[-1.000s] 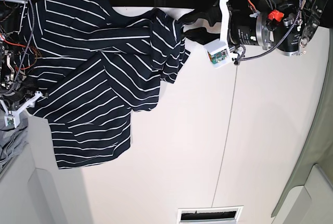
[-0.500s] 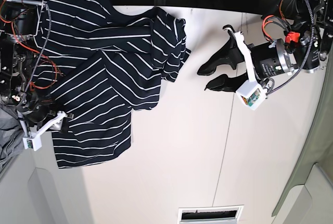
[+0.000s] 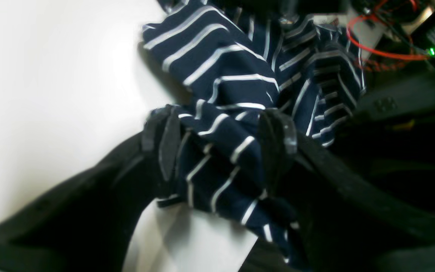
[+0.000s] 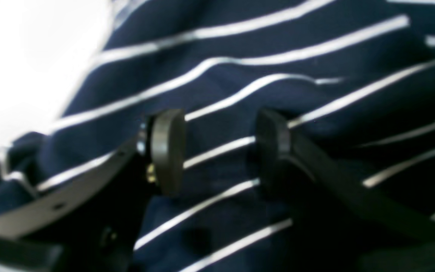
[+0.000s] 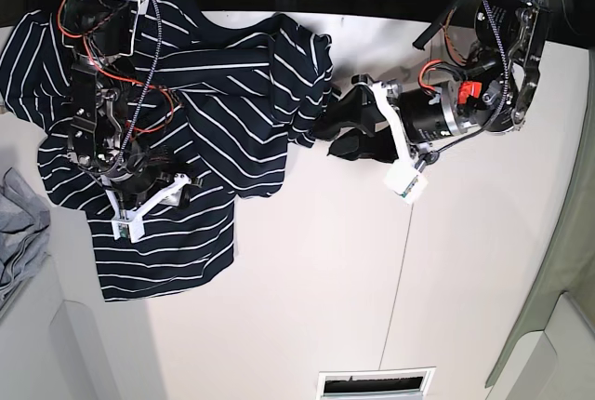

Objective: Layout the t-shirt on the table in an organized manner, then fold the t-shirt properly
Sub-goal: 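Grasp the shirt with the left gripper and pull it away from the right gripper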

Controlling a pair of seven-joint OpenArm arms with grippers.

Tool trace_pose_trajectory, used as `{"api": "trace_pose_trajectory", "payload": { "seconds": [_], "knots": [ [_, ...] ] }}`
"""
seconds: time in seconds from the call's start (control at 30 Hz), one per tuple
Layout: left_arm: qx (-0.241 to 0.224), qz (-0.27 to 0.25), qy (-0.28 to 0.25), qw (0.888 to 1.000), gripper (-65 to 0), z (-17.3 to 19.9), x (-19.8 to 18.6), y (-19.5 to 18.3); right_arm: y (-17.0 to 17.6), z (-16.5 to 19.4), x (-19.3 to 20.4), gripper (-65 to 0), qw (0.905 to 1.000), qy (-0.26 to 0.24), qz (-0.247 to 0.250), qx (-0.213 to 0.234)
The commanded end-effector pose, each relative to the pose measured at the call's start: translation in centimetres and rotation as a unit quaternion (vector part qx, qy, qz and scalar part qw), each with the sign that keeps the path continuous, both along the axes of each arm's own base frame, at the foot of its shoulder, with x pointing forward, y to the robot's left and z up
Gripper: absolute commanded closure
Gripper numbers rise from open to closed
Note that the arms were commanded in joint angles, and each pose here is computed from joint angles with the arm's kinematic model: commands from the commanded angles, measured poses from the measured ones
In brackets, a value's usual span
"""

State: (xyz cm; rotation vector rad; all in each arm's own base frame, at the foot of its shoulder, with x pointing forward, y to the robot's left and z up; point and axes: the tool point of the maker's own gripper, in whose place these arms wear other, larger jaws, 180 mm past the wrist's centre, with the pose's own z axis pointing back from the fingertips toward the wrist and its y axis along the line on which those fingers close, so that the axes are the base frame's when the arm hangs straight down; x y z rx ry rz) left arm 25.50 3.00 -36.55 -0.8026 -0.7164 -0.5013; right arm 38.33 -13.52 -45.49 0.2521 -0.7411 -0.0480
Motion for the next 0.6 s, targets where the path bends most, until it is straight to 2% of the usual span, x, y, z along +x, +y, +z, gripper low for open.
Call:
{"api": "trace_pose_trajectory", "payload": {
  "seconds": [0.0,0.13,0.23,0.27,0.3,0.37,0.4,0.57],
  "knots": [
    [0.002,-0.013,-0.013,1.0,-35.7,0.5,0.0,-0.5,-0.2,1.1,1.2,-30.1,0.9998,-0.017,-0.002,-0.001],
    [0.065,-0.021,-0.002,0.998,-35.7,-1.8,-0.7,-0.7,-0.6,0.5,0.8,-30.1,0.9998,-0.007,0.003,-0.016],
    [0.084,-0.036,-0.002,0.996,-35.1,-2.5,-1.3,-1.1,-1.1,0.5,0.9,-30.1,0.9997,-0.009,0.001,-0.021],
    [0.09,-0.039,-0.003,0.995,-31.3,-2.7,-1.4,-1.1,-1.3,0.6,1.0,-30.1,0.9997,-0.013,0.0,-0.022],
    [0.098,-0.04,-0.005,0.994,-23.4,-2.8,-1.3,-0.9,-1.3,0.7,1.1,-30.0,0.9996,-0.017,-0.001,-0.022],
    [0.125,-0.042,-0.01,0.991,-3.0,-3.4,-1.2,-0.3,-1.5,1.0,1.4,-29.9,0.9992,-0.027,-0.001,-0.028],
    [0.144,-0.046,-0.011,0.988,0.0,-3.7,-1.1,0.3,-1.7,1.0,1.4,-29.9,0.9989,-0.03,0.0,-0.036],
    [0.198,-0.051,-0.013,0.979,0.0,-4.0,-0.2,3.2,-4.6,0.4,1.1,-29.9,0.9967,-0.017,-0.025,-0.076]
  ]
}}
